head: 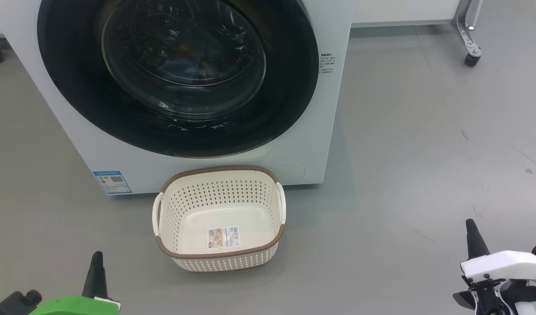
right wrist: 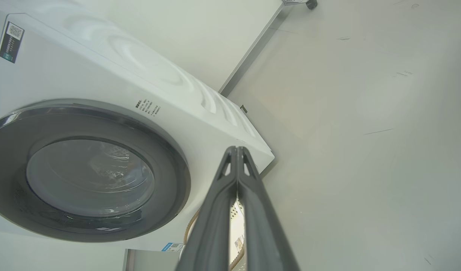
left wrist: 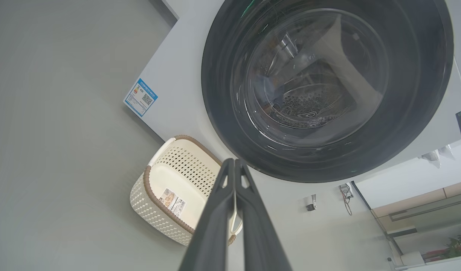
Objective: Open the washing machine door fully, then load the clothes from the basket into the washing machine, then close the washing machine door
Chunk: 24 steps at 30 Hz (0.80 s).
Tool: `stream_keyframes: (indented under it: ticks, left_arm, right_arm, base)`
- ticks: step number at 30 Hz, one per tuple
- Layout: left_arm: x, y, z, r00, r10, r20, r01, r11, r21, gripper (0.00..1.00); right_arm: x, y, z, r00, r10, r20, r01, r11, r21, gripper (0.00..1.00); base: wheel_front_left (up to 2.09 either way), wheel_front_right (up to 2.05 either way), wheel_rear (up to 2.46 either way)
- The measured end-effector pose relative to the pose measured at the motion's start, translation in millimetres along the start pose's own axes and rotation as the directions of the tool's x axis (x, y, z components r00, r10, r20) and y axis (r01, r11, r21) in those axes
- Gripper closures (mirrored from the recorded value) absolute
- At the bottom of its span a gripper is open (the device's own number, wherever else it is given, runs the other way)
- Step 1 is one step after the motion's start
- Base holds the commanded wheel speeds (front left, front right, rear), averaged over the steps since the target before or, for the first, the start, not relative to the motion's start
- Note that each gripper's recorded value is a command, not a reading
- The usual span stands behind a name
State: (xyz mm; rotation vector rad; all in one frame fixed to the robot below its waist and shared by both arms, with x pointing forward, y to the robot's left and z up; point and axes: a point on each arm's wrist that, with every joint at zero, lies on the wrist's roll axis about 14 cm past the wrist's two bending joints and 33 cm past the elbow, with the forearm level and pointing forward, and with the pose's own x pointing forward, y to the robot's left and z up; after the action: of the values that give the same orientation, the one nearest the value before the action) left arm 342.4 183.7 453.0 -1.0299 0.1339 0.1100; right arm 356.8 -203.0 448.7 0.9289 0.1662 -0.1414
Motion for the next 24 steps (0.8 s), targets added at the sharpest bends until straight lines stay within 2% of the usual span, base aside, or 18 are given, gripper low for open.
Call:
stream_keyframes:
  ticks: [12, 24]
  left_arm:
    - [7.3, -6.2, 5.0, 1.000, -0.015, -0.003, 0.014, 0.987, -0.162, 1.00]
    - [14.4, -14.6, 8.8, 0.999, -0.041, -0.010, 0.036, 0.953, -0.302, 1.00]
  right_arm:
    - [2.5, 4.9, 5.7, 1.000, 0.015, 0.007, -0.016, 0.982, 0.189, 1.00]
    - [4.7, 10.6, 10.9, 0.999, 0.037, 0.014, -0.040, 0.933, 0.357, 1.00]
  base:
    - [0.00, 0.00, 0.00]
    - [0.00, 0.00, 0.00]
